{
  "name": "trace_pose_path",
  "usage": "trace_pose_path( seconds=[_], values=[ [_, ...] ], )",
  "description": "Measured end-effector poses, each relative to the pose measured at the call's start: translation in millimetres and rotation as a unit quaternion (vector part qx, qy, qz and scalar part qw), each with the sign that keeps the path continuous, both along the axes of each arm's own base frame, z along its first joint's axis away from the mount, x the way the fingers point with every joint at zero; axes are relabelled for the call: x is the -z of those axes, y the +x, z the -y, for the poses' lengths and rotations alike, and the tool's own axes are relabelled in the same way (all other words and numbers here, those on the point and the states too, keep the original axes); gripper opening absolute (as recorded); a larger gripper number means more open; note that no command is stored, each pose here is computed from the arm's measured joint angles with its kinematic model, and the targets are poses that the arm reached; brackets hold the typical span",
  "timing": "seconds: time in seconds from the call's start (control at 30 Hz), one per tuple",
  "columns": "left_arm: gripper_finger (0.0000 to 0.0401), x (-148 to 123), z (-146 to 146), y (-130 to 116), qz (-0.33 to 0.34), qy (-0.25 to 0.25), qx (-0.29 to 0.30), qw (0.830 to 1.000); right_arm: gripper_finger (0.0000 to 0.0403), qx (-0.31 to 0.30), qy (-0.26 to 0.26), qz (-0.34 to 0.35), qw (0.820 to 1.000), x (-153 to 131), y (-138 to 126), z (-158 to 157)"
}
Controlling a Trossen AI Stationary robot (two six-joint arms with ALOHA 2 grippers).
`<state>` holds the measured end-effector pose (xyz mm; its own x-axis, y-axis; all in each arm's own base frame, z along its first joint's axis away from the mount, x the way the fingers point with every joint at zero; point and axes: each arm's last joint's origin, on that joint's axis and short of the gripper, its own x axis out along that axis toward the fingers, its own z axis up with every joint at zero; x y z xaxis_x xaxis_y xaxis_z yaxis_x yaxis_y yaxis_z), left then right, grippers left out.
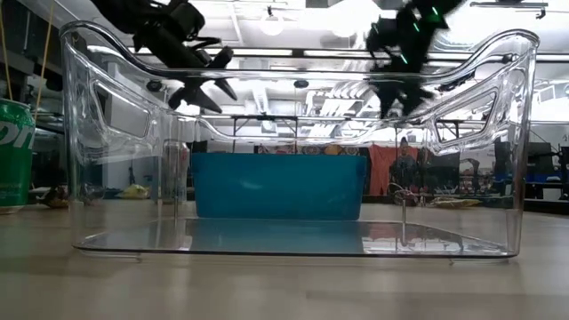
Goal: Sort candy
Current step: Put the yellow candy into the light blue bin
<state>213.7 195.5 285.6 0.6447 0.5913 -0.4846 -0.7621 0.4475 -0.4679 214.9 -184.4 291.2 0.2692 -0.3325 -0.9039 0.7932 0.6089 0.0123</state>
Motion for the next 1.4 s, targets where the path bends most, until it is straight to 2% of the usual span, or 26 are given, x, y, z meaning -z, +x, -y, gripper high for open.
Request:
trace_pose_path(
  seconds=[0.17,0.27,0.53,0.73,0.83,0.9,0.97,1.1,1.13,1.27,1.4],
  values=[
    [0.0216,0,9,8,-0.001,0.0,0.018,1.0,0.0291,0.121,0.066,-0.037,0.99,66,-42,1],
    [0.0216,0,11,10,0.0,0.0,0.02,1.0,0.0291,0.153,0.072,-0.054,0.984,92,-53,3],
    [0.0216,0,12,10,0.007,-0.009,0.014,1.0,0.0291,0.208,0.054,-0.089,0.973,128,-56,22],
    [0.0216,0,13,11,0.012,-0.015,0.012,1.0,0.0288,0.205,0.073,-0.129,0.967,148,-59,28],
    [0.0216,0,13,11,0.015,-0.017,0.01,1.0,0.0266,0.188,0.07,-0.146,0.969,150,-56,26],
    [0.0216,0,13,11,0.015,-0.018,0.01,1.0,0.0232,0.172,0.073,-0.155,0.97,151,-56,23],
    [0.0216,0,13,11,0.015,-0.018,0.01,1.0,0.018,0.163,0.075,-0.162,0.97,152,-55,20],
    [0.0216,0,13,12,0.021,-0.024,0.005,0.999,0.0039,0.151,0.089,-0.168,0.97,153,-55,16],
    [0.0216,0,13,12,0.023,-0.025,0.005,0.999,0.0022,0.143,0.093,-0.161,0.972,151,-54,15],
    [0.0216,-7,15,12,0.044,-0.011,0.031,0.999,0.0027,0.122,0.079,-0.124,0.981,127,-49,4],
    [0.0216,-21,20,13,0.076,0.035,0.076,0.994,0.0006,0.094,0.008,-0.016,0.995,68,-39,-12]
  ],
)
